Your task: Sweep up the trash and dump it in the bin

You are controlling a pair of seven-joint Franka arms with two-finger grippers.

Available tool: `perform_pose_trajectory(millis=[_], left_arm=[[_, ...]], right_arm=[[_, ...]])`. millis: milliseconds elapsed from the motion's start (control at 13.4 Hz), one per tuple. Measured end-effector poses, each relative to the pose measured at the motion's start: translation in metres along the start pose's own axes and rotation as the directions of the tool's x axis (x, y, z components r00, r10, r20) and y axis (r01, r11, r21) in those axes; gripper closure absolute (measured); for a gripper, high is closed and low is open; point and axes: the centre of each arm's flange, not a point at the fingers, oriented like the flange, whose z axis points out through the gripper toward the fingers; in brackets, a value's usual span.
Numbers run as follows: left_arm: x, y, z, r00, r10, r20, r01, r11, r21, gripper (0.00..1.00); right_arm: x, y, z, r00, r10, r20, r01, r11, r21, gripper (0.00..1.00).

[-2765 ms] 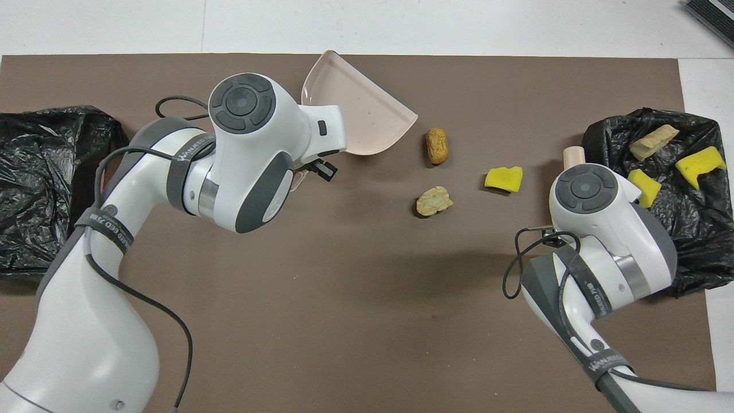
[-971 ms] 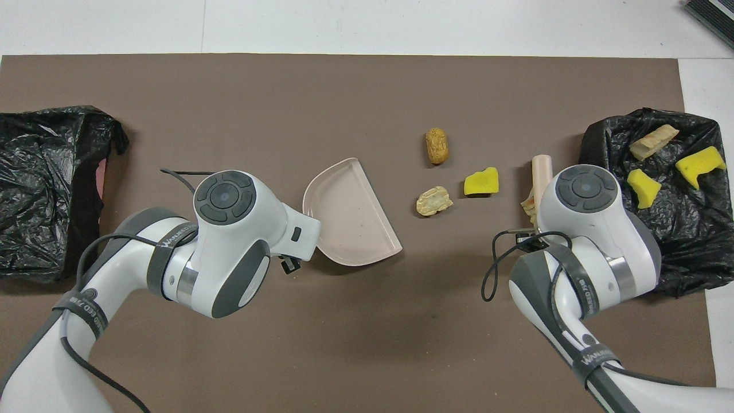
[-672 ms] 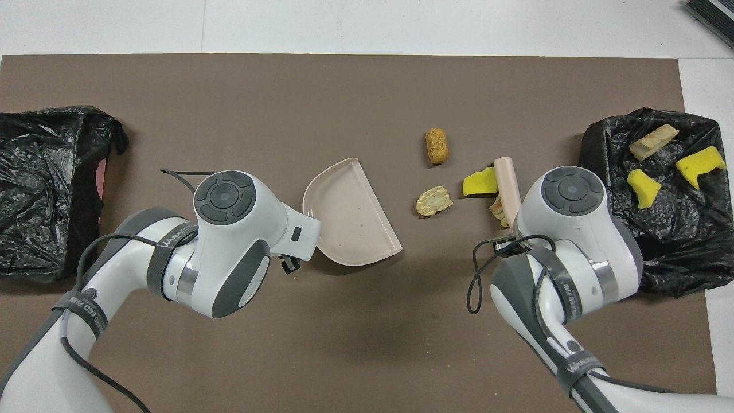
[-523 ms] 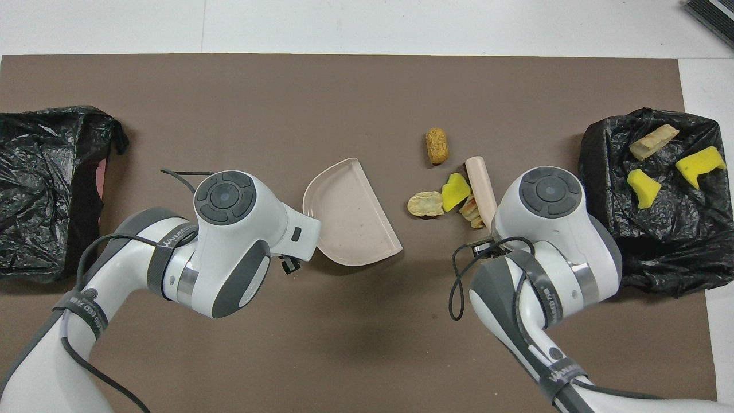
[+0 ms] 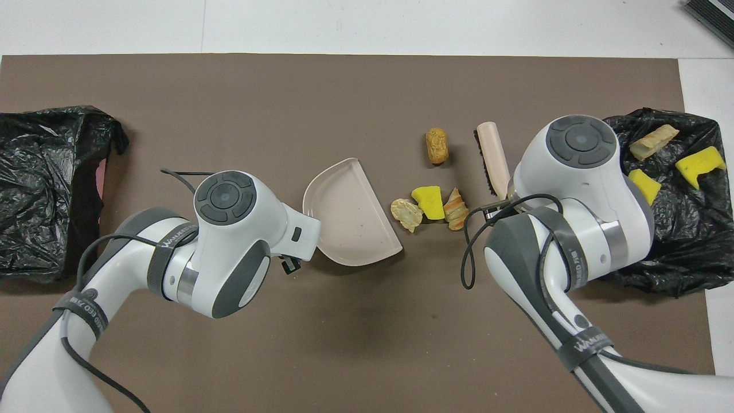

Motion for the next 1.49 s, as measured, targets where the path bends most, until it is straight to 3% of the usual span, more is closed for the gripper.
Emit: perform_pose_trajectory(millis=[448,747,1196,1494], left_arm=[[0.001,0.001,0.000,1.000,-0.002,0.000,0.002,1.000,0.000,0.69],[0.001,0.001,0.000,1.000,-0.007,0.000,0.007,1.000,0.000,0.69],[0.001,0.001,0.001,1.000,-0.010,0.001,0.010,1.000,-0.001,0.69],[0.001,0.001,0.000,1.000,-0.012,0.000,0.012,1.000,-0.001,0.69]], right_arm=[[0.039,-0.015,0.041,0.999,-0.041,-0.014,0.041,0.999,-0.002,0.74],[0.039,-0.068,0.053,0.981,-0.196,-0.002,0.196,0.981,-0.004,0.74],[0.019,-0.146,0.038,0.875,-0.483,-0.037,0.484,0.870,0.095,0.74],[0.010,-0.157,0.021,0.806,-0.589,-0.062,0.592,0.796,0.125,0.74]])
